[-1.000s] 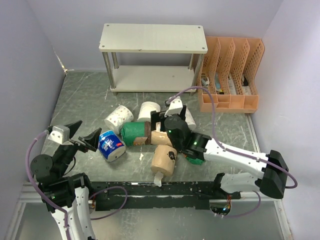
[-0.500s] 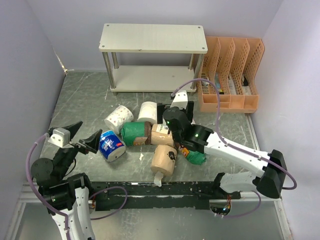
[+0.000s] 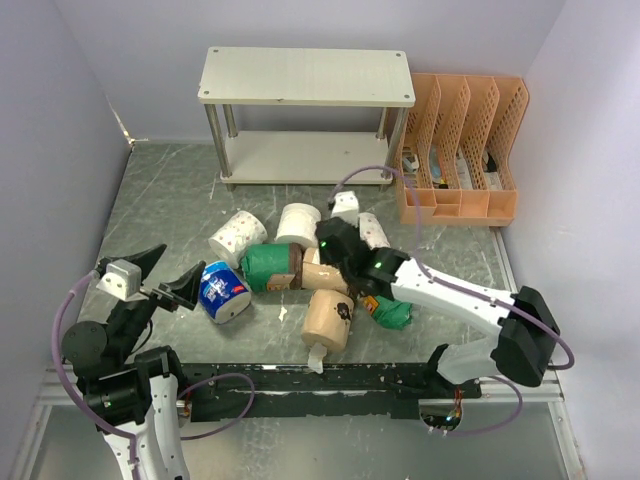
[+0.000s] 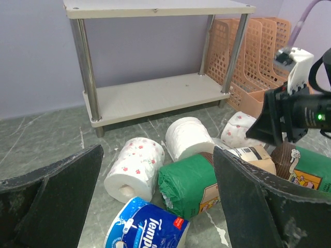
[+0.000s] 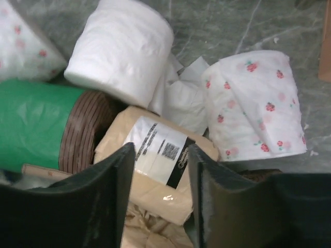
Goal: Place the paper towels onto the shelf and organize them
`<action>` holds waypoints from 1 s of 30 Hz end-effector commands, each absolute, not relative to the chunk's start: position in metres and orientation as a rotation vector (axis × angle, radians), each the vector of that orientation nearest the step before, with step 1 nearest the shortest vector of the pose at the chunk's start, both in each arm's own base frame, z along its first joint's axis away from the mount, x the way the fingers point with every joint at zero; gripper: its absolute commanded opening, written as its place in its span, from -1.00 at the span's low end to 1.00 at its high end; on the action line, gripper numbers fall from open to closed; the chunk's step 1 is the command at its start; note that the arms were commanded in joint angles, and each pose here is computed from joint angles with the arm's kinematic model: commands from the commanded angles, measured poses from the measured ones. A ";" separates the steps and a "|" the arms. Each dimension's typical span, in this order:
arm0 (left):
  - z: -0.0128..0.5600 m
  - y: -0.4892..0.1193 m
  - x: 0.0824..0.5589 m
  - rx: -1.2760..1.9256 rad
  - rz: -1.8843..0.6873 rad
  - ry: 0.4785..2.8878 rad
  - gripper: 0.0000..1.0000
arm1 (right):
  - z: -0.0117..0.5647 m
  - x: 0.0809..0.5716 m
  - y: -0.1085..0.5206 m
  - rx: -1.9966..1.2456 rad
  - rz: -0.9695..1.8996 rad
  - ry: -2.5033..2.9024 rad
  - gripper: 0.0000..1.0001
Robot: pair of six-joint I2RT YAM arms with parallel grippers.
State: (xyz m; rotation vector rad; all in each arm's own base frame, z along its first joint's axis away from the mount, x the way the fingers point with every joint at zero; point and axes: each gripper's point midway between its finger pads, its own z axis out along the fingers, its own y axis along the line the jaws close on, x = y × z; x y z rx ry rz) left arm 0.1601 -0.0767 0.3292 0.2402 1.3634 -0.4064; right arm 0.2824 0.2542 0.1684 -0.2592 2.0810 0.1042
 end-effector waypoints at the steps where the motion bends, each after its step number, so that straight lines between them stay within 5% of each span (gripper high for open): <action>1: 0.335 -0.078 0.156 0.256 -0.390 1.329 0.98 | 0.177 0.301 0.235 -0.064 0.296 2.135 -0.15; 14: 0.335 -0.079 0.156 0.262 -0.394 1.327 0.98 | 0.138 0.262 0.221 0.241 0.511 2.329 0.01; 30: 0.338 -0.076 0.154 0.243 -0.374 1.327 0.98 | 0.107 0.264 0.185 0.502 0.310 2.305 0.17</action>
